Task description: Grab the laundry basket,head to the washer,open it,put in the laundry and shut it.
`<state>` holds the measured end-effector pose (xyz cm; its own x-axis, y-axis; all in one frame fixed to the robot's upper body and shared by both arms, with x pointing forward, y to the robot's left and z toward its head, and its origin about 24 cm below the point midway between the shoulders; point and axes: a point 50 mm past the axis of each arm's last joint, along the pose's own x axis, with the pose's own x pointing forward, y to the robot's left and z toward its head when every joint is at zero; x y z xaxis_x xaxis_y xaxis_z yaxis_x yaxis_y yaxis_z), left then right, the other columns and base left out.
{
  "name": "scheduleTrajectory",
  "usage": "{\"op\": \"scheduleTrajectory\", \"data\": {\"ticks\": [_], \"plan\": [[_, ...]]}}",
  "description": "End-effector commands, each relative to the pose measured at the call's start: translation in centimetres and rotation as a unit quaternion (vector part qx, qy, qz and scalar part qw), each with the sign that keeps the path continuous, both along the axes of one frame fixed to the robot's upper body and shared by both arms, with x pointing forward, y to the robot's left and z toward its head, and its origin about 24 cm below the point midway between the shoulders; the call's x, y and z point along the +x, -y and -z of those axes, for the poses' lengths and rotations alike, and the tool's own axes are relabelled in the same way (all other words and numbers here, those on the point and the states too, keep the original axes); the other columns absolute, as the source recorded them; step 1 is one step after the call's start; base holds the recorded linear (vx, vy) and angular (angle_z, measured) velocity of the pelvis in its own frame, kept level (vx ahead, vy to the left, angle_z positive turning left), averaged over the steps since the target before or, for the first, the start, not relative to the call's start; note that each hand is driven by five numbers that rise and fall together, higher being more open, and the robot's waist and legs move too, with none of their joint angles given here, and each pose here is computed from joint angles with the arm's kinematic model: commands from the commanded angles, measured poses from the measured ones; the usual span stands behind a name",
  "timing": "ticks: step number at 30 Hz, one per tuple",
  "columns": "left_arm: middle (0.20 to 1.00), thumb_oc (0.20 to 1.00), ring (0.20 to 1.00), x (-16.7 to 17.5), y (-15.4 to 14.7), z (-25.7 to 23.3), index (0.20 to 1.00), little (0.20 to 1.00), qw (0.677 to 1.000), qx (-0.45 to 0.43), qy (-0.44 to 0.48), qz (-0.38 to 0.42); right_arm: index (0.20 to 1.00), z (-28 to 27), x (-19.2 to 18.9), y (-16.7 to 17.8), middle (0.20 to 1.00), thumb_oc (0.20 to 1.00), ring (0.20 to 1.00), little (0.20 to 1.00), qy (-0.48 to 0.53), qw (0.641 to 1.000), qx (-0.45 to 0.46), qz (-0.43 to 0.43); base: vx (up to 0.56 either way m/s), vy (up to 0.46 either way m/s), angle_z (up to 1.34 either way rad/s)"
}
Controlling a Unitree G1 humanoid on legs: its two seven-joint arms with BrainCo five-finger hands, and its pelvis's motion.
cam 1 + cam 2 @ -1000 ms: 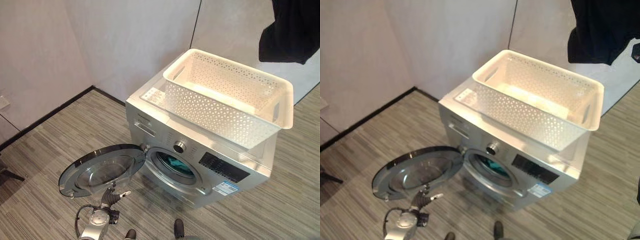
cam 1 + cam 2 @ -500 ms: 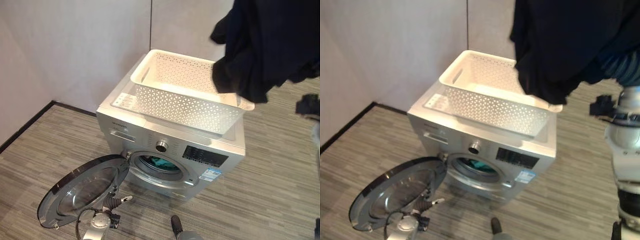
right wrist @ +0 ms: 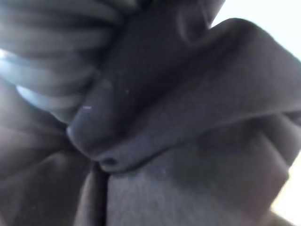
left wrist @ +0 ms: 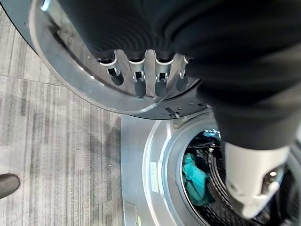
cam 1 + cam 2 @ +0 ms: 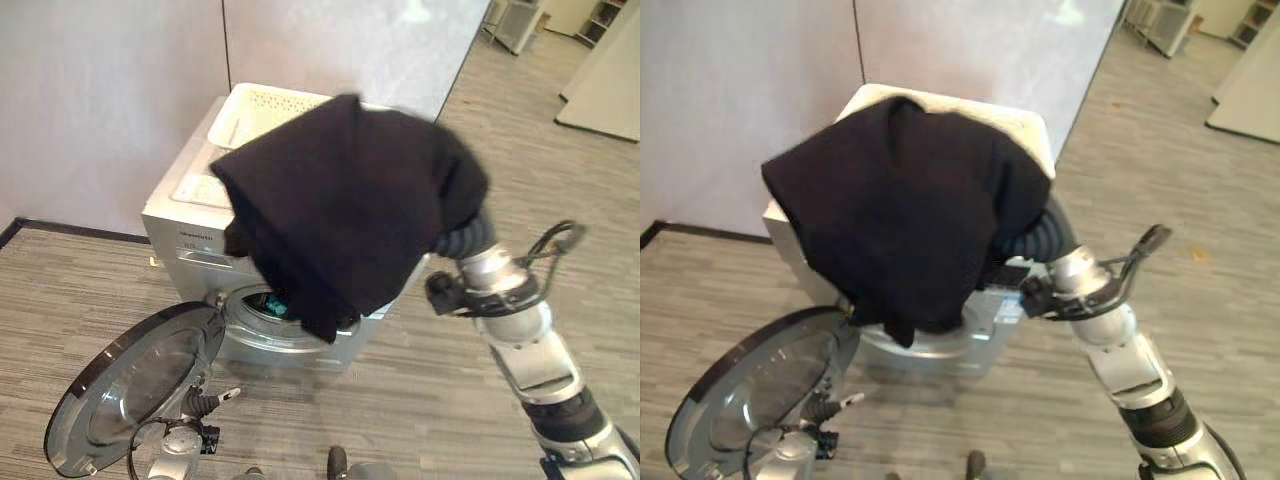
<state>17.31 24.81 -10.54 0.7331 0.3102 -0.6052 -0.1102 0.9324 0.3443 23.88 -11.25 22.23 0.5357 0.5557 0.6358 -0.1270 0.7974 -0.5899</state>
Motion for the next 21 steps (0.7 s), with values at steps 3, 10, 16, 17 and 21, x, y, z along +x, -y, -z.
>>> {"op": "scheduleTrajectory", "data": {"ticks": [3, 10, 16, 17, 21], "plan": [[1.000, 1.000, 1.000, 4.0, 0.1, -6.2, 1.000, 1.000, 0.981, 0.035, 0.169, 0.090, 0.200, 0.0, -0.1, -0.4, 0.200, 0.200, 0.200, 0.200, -0.038, 0.997, -0.009, -0.059, -0.02, -0.087, -0.11], [1.000, 1.000, 1.000, 4.0, 1.2, -9.7, 1.000, 1.000, 0.945, 0.079, 0.204, 0.244, 0.200, 2.9, 0.2, 1.5, 0.200, 0.200, 0.200, 0.200, -0.110, 0.992, -0.055, -0.020, 0.00, -0.050, 0.20], [1.000, 1.000, 1.000, 3.7, 2.9, -10.5, 1.000, 1.000, 0.918, 0.073, 0.200, 0.335, 0.200, 5.7, -0.1, 2.7, 0.200, 0.200, 0.200, 0.200, -0.186, 0.980, -0.070, -0.008, 0.02, -0.037, 0.31], [1.000, 1.000, 1.000, 3.7, 3.3, -10.5, 1.000, 1.000, 0.911, 0.077, 0.197, 0.353, 0.200, 6.0, -0.1, 2.9, 0.200, 0.200, 0.200, 0.200, -0.194, 0.978, -0.071, -0.005, 0.02, -0.024, 0.04], [1.000, 1.000, 1.000, 4.0, 4.6, -10.6, 1.000, 1.000, 0.893, 0.080, 0.198, 0.397, 0.200, 6.4, -0.2, 3.2, 0.200, 0.200, 0.200, 0.200, -0.203, 0.977, -0.070, 0.002, 0.03, -0.023, 0.07]]}}
